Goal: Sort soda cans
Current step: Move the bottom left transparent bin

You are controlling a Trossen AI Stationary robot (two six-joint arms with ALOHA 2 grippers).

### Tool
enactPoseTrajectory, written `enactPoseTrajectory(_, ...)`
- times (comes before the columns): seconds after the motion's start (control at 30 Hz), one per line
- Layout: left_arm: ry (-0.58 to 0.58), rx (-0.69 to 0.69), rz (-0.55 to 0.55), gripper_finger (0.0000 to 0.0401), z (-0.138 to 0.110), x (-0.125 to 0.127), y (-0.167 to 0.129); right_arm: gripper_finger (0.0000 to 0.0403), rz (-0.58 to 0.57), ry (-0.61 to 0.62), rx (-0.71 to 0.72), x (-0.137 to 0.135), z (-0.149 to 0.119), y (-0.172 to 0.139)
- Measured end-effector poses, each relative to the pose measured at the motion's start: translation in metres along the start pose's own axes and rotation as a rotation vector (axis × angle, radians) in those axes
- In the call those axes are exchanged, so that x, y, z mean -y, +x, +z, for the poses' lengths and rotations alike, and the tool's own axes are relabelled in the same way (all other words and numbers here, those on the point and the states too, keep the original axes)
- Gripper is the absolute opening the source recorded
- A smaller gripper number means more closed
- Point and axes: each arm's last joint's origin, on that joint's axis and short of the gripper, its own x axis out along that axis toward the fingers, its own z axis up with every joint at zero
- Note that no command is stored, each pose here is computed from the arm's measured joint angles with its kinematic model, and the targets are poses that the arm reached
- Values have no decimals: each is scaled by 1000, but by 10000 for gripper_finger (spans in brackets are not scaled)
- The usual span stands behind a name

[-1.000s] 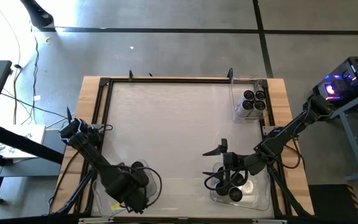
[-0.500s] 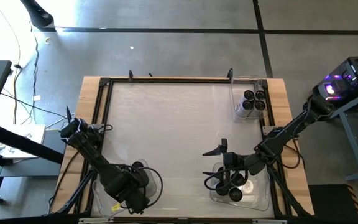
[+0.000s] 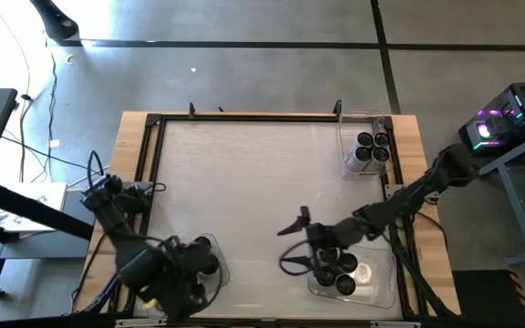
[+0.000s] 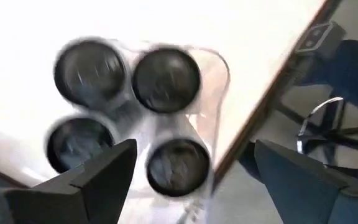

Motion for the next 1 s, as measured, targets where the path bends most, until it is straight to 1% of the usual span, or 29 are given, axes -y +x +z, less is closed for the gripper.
enactPoseTrajectory(0.1,-43,-66,-24,314,-21,4,-5,318,35,-33,10,4,18,17)
enactPoseTrajectory(0.23,-75,-278,-38,307,-58,8,-13,318,38,-152,-41,2,35,36)
enactPoseTrajectory(0.3,-129,-328,-15,304,-74,7,-15,318,35,-196,-67,0,41,42)
enactPoseTrajectory(0.37,-246,-330,38,301,-85,6,-11,318,39,-211,-78,-4,42,45)
enactPoseTrajectory(0.5,-515,-343,171,297,-100,3,4,318,52,-236,-123,-14,29,43)
enactPoseTrajectory(0.57,-614,-361,241,295,-106,0,12,318,31,-252,-134,-18,23,41)
enactPoseTrajectory(0.6,-643,-377,262,294,-108,0,16,318,16,-260,-134,-20,21,40)
enactPoseTrajectory(0.67,-673,-394,251,293,-111,0,23,318,-5,-271,-141,-22,19,38)
enactPoseTrajectory(0.73,-692,-411,216,293,-113,2,32,318,0,-277,-139,-25,19,37)
enactPoseTrajectory(0.8,-698,-433,213,293,-117,3,43,318,9,-289,-125,-28,19,36)
enactPoseTrajectory(0.9,-707,-509,288,288,-123,-1,60,318,27,-303,-119,-34,19,35)
enactPoseTrajectory(1.0,-711,-517,334,274,-126,-5,71,318,40,-305,-117,-38,19,33)
